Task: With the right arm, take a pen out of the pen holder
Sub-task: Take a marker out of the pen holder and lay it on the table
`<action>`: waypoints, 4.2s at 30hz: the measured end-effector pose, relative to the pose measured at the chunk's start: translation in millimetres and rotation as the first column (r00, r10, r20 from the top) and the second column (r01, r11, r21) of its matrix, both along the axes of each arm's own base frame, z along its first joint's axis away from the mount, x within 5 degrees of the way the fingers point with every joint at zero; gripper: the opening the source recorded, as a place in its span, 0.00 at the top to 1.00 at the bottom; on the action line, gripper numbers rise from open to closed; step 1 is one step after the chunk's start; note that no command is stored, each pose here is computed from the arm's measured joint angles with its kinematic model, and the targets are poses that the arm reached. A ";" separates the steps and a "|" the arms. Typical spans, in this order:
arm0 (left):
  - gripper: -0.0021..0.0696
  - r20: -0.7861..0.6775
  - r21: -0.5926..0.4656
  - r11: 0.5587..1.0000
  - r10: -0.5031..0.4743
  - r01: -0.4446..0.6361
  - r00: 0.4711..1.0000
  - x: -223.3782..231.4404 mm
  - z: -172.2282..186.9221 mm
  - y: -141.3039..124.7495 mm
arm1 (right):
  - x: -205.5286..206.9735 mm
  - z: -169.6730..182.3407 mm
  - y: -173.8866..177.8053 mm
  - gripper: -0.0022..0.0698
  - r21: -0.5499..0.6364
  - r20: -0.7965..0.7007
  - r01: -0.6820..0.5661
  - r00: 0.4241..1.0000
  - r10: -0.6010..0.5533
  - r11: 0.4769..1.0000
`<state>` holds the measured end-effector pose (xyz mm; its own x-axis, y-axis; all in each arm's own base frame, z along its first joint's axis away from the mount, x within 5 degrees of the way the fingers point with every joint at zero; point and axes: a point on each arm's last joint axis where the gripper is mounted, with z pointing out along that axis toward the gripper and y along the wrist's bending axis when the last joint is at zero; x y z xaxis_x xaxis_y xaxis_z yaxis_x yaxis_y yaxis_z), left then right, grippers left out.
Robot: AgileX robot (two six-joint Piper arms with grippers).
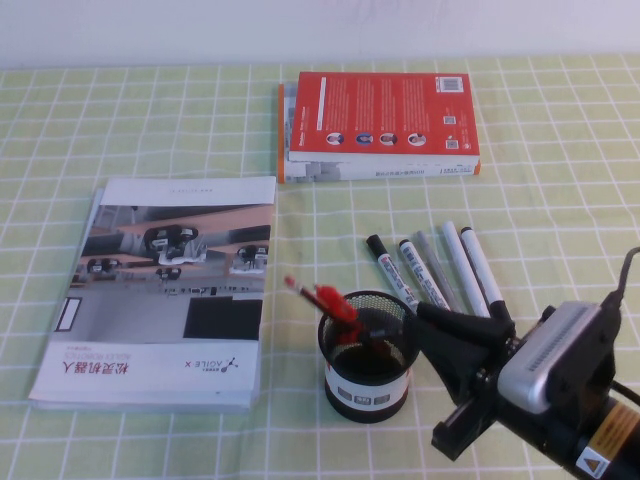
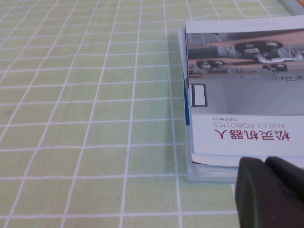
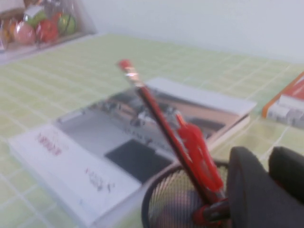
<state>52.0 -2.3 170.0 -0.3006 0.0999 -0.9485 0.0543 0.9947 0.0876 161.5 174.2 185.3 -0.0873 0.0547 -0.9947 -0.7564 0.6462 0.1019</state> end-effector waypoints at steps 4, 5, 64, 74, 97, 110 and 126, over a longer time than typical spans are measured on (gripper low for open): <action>0.98 0.000 0.000 1.000 0.000 0.000 1.000 0.0 0.0 0.0 | -1.4 11.9 -4.1 0.93 0.032 0.017 0.020 1.000 -0.021 0.999; 0.98 0.000 0.000 1.000 0.000 0.000 1.000 0.0 0.0 0.0 | -2.1 14.3 -5.1 0.93 0.035 0.019 0.022 1.000 -0.023 0.999; 0.98 0.000 0.000 1.000 0.000 0.000 1.000 0.0 0.0 0.0 | 26.2 189.5 -60.8 0.93 -0.469 -0.378 0.277 0.795 -0.474 0.839; 0.98 0.000 0.000 1.000 0.000 0.000 1.000 0.0 0.0 0.0 | 98.8 173.2 -57.2 0.93 -0.712 -0.490 0.205 0.540 -0.684 0.672; 0.98 0.000 0.000 1.000 0.000 0.000 1.000 0.0 0.0 0.0 | 227.9 80.0 -48.0 0.93 -0.728 -0.603 0.055 0.421 -0.677 0.683; 0.98 0.000 0.000 1.000 0.000 0.000 1.000 0.0 0.0 0.0 | 255.8 42.4 -38.3 0.92 -0.697 -0.596 0.102 0.469 -0.652 0.710; 0.98 0.000 0.000 1.000 0.000 0.000 1.000 0.0 0.0 0.0 | 258.1 34.8 -36.1 0.63 -0.686 -0.612 0.099 0.457 -0.645 0.721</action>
<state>52.0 -2.3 170.0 -0.3006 0.0999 -0.9485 0.0543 0.9947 0.0876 419.6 138.1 220.1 -0.9136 -0.1562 -0.3755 -0.1919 0.9796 0.0596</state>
